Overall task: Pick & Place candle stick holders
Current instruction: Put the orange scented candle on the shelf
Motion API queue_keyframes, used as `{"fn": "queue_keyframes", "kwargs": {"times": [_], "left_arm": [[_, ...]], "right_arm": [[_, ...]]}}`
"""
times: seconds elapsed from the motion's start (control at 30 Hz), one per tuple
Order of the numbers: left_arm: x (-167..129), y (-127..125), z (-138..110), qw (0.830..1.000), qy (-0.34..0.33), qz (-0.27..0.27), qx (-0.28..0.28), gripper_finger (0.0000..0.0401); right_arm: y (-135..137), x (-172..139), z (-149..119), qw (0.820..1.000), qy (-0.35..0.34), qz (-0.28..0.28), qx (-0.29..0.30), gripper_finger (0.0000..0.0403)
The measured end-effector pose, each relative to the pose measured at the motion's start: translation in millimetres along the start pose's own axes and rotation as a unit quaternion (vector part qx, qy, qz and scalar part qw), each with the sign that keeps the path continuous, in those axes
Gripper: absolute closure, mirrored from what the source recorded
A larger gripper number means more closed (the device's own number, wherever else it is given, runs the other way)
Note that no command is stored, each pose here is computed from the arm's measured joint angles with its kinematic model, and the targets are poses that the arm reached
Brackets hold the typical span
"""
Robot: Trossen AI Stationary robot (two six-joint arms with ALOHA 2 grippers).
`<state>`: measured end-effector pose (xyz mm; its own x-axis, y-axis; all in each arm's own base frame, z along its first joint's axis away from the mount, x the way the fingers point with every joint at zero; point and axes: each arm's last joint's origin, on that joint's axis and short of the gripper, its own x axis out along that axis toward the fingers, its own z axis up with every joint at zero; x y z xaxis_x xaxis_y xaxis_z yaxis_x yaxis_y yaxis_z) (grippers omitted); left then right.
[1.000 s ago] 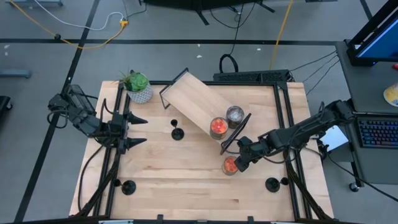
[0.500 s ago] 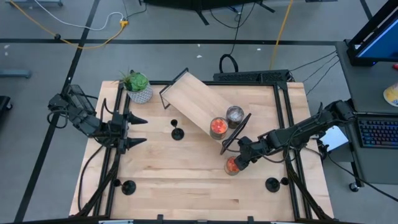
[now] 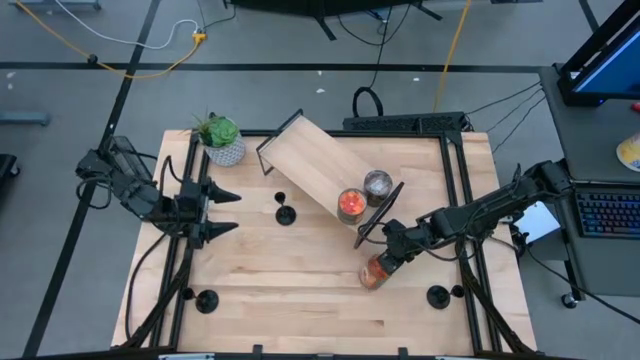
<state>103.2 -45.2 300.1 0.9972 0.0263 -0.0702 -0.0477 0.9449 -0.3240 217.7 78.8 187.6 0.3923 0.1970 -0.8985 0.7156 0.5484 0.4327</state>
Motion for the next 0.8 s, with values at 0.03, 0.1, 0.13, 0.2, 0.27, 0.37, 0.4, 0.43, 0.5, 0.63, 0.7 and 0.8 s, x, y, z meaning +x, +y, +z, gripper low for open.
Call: {"fn": "queue_keyframes", "kwargs": {"times": [0.03, 0.1, 0.13, 0.2, 0.27, 0.37, 0.4, 0.43, 0.5, 0.63, 0.7, 0.8], "left_arm": [[3.1, -2.2, 0.0, 1.0, -0.002, -0.001, -0.002, 0.0004], [10.3, -7.4, -0.8, 1.0, -0.002, -0.01, -0.005, 0.0004], [14.0, -10.1, -1.8, 1.0, 0.001, -0.017, -0.005, 0.0004], [21.6, -15.6, -3.6, 1.0, 0.004, -0.031, -0.006, 0.0004], [29.3, -20.6, -6.5, 0.999, 0.009, -0.041, -0.005, 0.0004], [39.5, -26.8, -9.6, 0.999, 0.006, -0.045, -0.008, 0.0004], [42.5, -28.4, -10.8, 0.999, 0.007, -0.045, -0.008, 0.0004], [45.3, -29.8, -12.3, 0.999, 0.008, -0.045, -0.007, 0.0004], [50.8, -32.8, -14.2, 0.999, 0.005, -0.046, -0.01, 0.0004], [58.9, -37.0, -18.1, 0.999, 0.004, -0.047, -0.011, 0.0004], [61.6, -37.8, -20.9, 0.999, 0.01, -0.044, -0.008, 0.0004], [63.2, -38.2, -22.9, 0.999, 0.015, -0.042, 0.001, 0.0004]], "right_arm": [[-0.9, 0.1, -0.7, 1.0, 0.003, -0.002, -0.004, 0.0395], [-1.1, -0.5, -0.8, 1.0, 0.003, 0.0, -0.01, 0.0397], [-0.5, -2.3, -0.8, 1.0, 0.001, 0.005, -0.012, 0.0398], [-1.1, -4.0, -1.3, 1.0, 0.003, 0.005, -0.016, 0.0399], [-0.8, -6.5, -1.3, 1.0, 0.002, 0.012, -0.023, 0.0401], [-1.2, -8.4, -2.0, 1.0, 0.009, 0.015, -0.026, 0.0402], [-1.1, -8.8, -2.7, 0.999, 0.01, 0.016, -0.028, 0.0402], [-0.8, -9.2, -3.7, 0.999, 0.011, 0.017, -0.031, 0.0402], [0.0, -9.5, -6.0, 0.999, 0.013, 0.019, -0.036, 0.0402], [5.5, -11.5, -13.7, 0.998, 0.02, 0.028, -0.053, 0.0402], [12.9, -16.2, -16.8, 0.997, 0.021, 0.042, -0.063, 0.0402], [30.5, -29.9, -19.5, 0.993, 0.018, 0.074, -0.085, 0.0402]]}}
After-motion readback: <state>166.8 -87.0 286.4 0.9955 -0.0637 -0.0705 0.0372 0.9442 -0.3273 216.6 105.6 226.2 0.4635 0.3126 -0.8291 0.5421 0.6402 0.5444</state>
